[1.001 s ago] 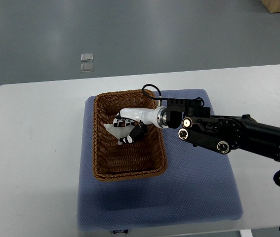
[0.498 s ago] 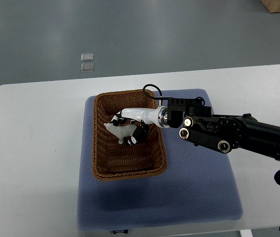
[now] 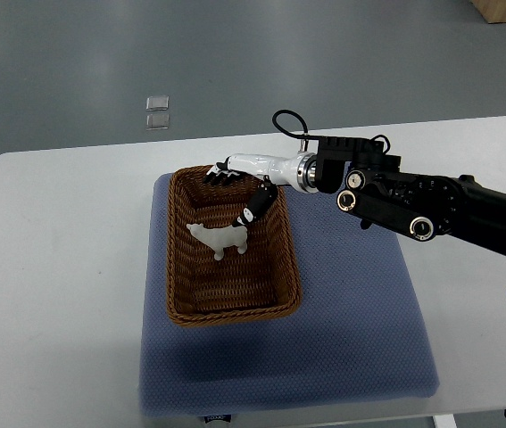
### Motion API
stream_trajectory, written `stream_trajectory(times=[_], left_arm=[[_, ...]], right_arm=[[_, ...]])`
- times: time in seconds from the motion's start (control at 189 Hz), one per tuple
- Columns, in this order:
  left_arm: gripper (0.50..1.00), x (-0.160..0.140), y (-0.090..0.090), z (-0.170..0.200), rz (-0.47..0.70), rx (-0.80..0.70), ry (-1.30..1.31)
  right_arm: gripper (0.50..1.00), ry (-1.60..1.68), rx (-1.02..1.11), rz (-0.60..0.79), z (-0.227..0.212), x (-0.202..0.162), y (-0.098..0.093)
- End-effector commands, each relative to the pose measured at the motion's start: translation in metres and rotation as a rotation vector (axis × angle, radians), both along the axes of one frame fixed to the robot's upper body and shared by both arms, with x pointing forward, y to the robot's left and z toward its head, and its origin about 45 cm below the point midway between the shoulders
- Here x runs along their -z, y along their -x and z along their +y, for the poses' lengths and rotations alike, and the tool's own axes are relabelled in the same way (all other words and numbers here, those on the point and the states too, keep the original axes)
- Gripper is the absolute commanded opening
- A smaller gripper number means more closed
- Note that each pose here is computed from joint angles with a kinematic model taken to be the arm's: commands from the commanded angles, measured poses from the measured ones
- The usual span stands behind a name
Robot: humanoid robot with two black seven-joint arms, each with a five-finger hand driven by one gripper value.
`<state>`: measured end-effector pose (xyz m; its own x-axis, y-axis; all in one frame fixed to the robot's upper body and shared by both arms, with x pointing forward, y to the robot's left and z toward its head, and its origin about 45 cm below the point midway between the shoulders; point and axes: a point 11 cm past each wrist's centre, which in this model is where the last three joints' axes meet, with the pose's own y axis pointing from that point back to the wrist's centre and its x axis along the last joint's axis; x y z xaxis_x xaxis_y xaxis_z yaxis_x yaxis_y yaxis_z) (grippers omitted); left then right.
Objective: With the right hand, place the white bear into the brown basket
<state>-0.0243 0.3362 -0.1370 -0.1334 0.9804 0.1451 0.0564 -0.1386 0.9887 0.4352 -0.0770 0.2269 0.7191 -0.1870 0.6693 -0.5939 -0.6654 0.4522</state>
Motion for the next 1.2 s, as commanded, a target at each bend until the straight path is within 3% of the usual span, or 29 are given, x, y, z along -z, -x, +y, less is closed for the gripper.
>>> stream_trajectory(times=[0.0,0.164,0.439,0.8,0.868,1.054,1.197], left_arm=[[1.0,0.0,0.0,0.0,0.0,0.001,0.0],[1.0,0.0,0.0,0.0,0.002,0.001,0.0],[1.0,0.0,0.0,0.0,0.002,0.001,0.0],[1.0,0.0,0.0,-0.001,0.003,0.001,0.004],[1.0,0.0,0.0,-0.003,0.004,0.002,0.008],[1.0,0.0,0.0,-0.003,0.004,0.002,0.01],[1.0,0.0,0.0,-0.003,0.004,0.001,0.008]], right_arm=[[0.852,-0.06,0.047,-0.003,-0.013,-0.02,-0.012],[0.852,-0.252,0.162,0.022,-0.036,-0.049,-0.029],[0.858,-0.599,0.417,0.138,-0.101,-0.044,-0.039],[0.86,-1.135,0.729,0.345,-0.177,-0.002,-0.023],[0.893,-1.242,0.775,0.399,-0.186,0.008,-0.019],[0.913,-1.497,0.905,0.49,-0.221,0.033,-0.018],[0.921,-1.608,0.881,0.557,-0.234,0.051,-0.011]])
